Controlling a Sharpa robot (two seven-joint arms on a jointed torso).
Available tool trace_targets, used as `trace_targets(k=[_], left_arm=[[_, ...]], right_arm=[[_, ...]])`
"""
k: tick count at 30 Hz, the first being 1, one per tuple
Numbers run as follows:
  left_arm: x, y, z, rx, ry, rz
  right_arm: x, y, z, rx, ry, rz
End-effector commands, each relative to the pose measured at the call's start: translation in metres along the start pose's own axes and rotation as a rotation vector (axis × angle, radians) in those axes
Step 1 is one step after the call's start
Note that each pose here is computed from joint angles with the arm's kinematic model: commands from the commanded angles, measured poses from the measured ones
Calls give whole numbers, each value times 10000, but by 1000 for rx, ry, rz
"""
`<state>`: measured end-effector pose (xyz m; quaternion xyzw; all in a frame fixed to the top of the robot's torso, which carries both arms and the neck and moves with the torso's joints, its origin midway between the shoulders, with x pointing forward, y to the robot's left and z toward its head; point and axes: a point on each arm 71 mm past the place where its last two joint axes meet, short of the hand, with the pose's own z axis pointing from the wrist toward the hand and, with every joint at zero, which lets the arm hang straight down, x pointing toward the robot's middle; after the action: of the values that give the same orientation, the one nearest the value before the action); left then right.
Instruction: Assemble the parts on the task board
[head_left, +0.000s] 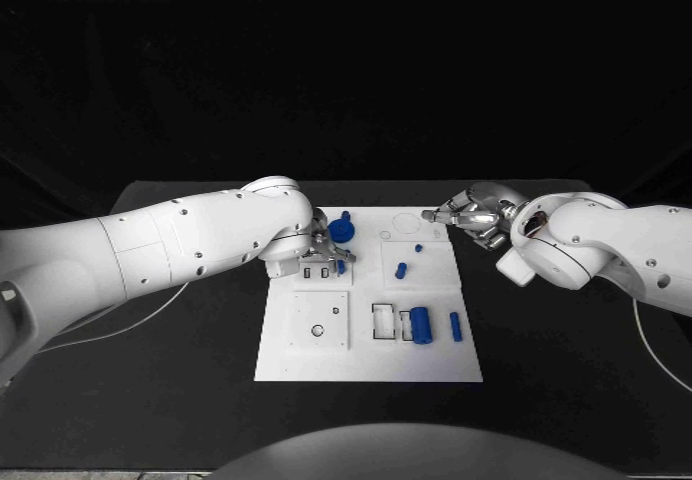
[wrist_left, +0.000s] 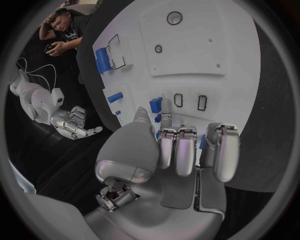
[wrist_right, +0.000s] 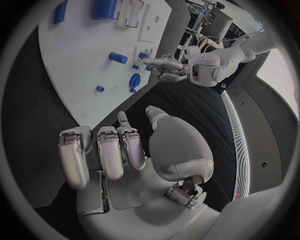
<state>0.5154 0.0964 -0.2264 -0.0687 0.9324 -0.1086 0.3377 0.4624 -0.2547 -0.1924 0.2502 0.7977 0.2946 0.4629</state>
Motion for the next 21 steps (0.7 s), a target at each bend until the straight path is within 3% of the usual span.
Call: trace_targets(k=[1, 21], left_arm=[[13, -19, 1, 2, 10, 4], [37, -55, 14, 3, 20, 14]], right_arm=[[14, -3, 1, -1, 12, -13], [22, -13, 4, 7, 16, -14]])
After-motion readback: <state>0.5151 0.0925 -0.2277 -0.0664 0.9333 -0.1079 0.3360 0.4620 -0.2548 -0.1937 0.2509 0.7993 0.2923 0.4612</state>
